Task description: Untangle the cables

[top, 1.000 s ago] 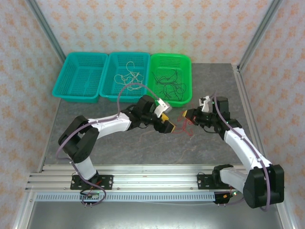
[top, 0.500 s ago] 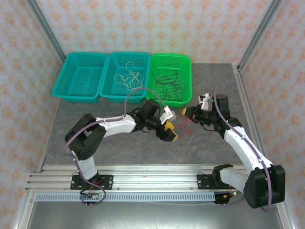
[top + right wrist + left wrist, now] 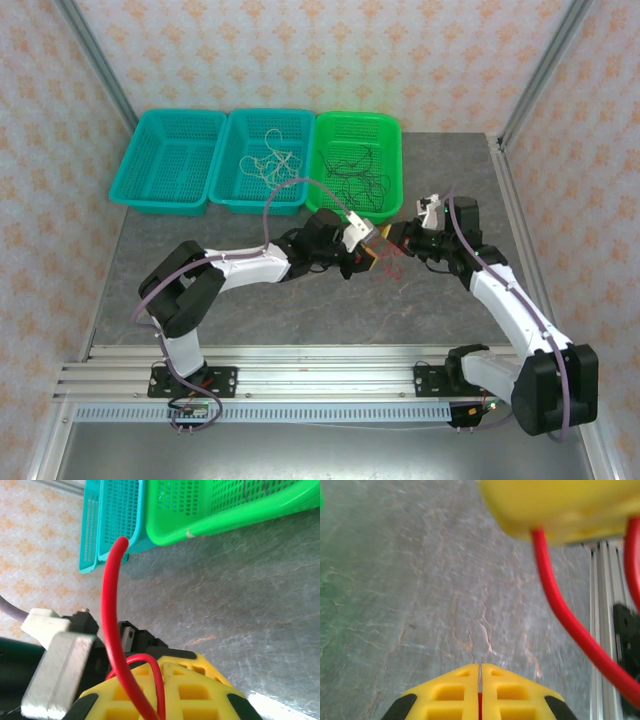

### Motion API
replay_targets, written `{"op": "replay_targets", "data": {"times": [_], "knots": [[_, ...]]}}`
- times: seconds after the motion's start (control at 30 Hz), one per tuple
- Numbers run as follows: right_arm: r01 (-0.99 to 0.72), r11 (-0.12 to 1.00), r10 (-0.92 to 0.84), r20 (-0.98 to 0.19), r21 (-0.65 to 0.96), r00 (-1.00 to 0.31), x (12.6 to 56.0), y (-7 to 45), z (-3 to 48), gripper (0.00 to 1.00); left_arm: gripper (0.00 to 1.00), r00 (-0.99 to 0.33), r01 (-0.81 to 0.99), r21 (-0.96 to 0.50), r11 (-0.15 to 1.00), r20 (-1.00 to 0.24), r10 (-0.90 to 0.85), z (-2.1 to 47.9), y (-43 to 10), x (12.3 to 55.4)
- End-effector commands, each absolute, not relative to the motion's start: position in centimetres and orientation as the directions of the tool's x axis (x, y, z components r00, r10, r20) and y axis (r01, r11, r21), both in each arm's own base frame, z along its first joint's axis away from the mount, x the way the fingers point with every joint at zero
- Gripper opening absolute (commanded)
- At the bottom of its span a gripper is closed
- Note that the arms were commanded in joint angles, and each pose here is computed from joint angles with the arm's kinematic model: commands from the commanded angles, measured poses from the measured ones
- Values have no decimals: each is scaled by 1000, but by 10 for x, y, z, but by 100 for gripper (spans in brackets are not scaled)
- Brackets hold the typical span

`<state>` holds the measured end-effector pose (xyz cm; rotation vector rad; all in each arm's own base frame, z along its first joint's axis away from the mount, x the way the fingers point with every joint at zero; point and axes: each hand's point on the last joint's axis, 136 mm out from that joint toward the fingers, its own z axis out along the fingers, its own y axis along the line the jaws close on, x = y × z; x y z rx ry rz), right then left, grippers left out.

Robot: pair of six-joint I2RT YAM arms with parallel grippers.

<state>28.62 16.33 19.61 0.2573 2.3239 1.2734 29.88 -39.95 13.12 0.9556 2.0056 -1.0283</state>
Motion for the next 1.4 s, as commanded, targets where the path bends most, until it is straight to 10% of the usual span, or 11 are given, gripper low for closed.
{"op": "replay_targets", "data": {"times": [0.0,0.13,0.3,0.43,0.67,1.07,1.37], "knots": [[47,684,460,-381,728,-802,292,131,181,13,0,-493,800,-343,493,-843,214,147,-394,314],[394,750,634,-410,531,-655,289,54,141,32,0,-488,802,-323,503,-839,239,153,-380,305],[617,568,817,-283,544,-503,274,9,102,21,0,-482,798,-297,524,-837,260,157,-359,289],[696,510,858,-248,506,-449,263,-5,79,10,0,-482,792,-290,538,-837,259,162,-346,279],[632,514,848,-233,580,-476,273,7,85,31,0,-419,766,-250,593,-893,165,221,-325,286],[543,501,834,-210,674,-510,285,24,110,39,0,-353,244,-138,960,-935,-44,350,-124,445],[530,500,832,-210,685,-513,276,27,115,41,0,-437,-82,-148,986,-884,-169,306,22,548]]}}
